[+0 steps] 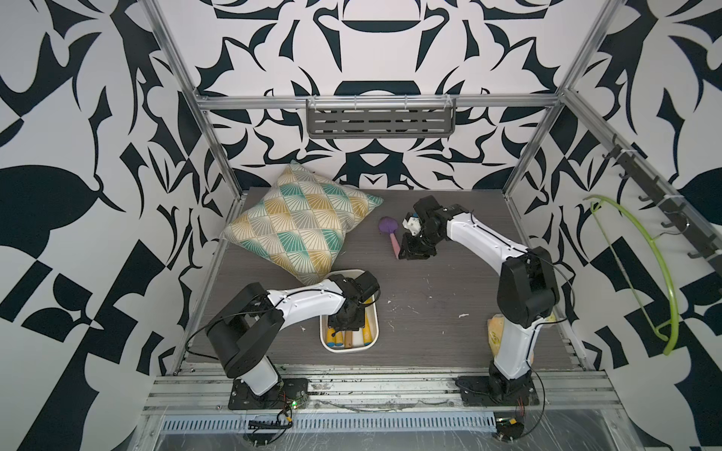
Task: Take the shovel out of the storage box
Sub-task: Pick up the shovel from the storage box.
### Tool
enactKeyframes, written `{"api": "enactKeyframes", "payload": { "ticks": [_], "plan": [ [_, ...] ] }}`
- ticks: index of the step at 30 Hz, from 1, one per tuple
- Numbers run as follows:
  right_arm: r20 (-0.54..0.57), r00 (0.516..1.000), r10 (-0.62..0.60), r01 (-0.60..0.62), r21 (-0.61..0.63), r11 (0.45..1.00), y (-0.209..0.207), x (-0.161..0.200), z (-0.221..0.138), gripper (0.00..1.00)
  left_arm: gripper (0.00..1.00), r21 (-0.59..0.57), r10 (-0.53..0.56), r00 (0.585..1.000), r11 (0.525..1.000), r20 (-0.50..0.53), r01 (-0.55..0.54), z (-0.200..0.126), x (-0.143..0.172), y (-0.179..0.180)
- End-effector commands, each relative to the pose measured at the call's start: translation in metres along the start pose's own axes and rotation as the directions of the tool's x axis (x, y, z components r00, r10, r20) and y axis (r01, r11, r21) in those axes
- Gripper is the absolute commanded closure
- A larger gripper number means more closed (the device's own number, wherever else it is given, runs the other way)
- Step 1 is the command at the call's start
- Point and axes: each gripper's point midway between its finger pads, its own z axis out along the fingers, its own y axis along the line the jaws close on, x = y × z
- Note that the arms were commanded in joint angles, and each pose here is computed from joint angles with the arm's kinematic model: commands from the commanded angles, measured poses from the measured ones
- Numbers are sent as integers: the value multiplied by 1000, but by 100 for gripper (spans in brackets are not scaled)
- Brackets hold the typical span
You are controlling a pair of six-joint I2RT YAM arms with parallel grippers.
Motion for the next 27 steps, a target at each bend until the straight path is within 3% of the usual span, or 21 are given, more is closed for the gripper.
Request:
{"api": "enactKeyframes", "payload": {
  "ticks": [1,7,18,23,25,27],
  "plan": [
    [82,996,-41,42,-11,999,8,-8,-25,66,86,13,26,999,1000,26,-26,-11,-7,-5],
    [129,990,-47,53,-42,998,11,-12,-42,66,99,21,37,995,999,93,-39,-38,-25,-9],
    [274,961,-31,96,-227,969,14,-8,-75,65,100,172,7,956,983,295,-60,-121,-73,-13],
    [252,967,-33,151,-464,873,44,3,-76,64,100,239,9,922,965,388,-110,-160,-102,-19],
    [257,965,-44,183,-547,817,58,7,-82,59,100,334,-11,901,931,434,-150,-179,-118,-31],
    [288,955,-65,238,-620,748,73,9,-93,53,100,467,-41,879,858,475,-212,-205,-132,-50]
  ]
}}
